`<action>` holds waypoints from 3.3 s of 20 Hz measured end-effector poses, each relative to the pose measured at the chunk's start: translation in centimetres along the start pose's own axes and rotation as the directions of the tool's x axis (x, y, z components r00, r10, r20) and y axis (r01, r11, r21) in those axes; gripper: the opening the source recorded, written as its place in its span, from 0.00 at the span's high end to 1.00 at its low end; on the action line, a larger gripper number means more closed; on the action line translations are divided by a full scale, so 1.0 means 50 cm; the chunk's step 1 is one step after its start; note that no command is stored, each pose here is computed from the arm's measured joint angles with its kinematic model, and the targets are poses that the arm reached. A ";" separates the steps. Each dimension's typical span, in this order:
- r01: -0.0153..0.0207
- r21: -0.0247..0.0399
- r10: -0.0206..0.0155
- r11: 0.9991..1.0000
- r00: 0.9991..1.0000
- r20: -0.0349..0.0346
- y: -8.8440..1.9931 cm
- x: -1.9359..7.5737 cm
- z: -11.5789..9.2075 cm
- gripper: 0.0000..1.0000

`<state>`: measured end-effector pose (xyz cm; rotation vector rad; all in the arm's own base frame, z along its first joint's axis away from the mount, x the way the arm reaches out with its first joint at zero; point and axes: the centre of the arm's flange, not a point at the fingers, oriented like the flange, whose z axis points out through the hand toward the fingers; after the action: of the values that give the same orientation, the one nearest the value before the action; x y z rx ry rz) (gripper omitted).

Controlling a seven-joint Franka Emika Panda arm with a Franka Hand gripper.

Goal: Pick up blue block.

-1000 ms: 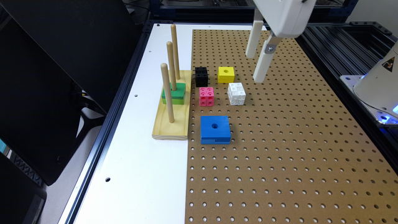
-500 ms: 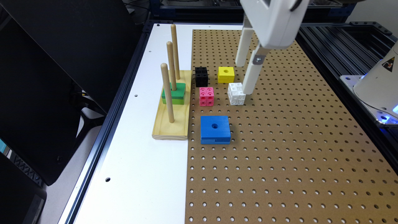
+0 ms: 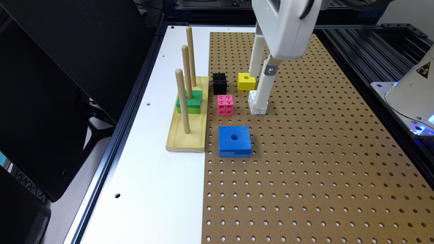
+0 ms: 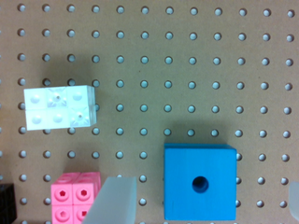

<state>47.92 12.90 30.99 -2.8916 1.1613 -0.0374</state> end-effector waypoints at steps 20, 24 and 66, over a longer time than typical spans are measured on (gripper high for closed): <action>-0.002 0.008 0.002 1.000 1.000 0.024 -0.021 0.009 0.136 0.00; -0.001 0.017 0.001 1.000 1.000 0.020 -0.030 0.013 0.129 0.00; -0.014 0.025 0.013 1.000 0.999 0.034 -0.047 0.034 0.243 0.00</action>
<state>51.17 13.60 18.94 -2.8506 1.1667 -0.0031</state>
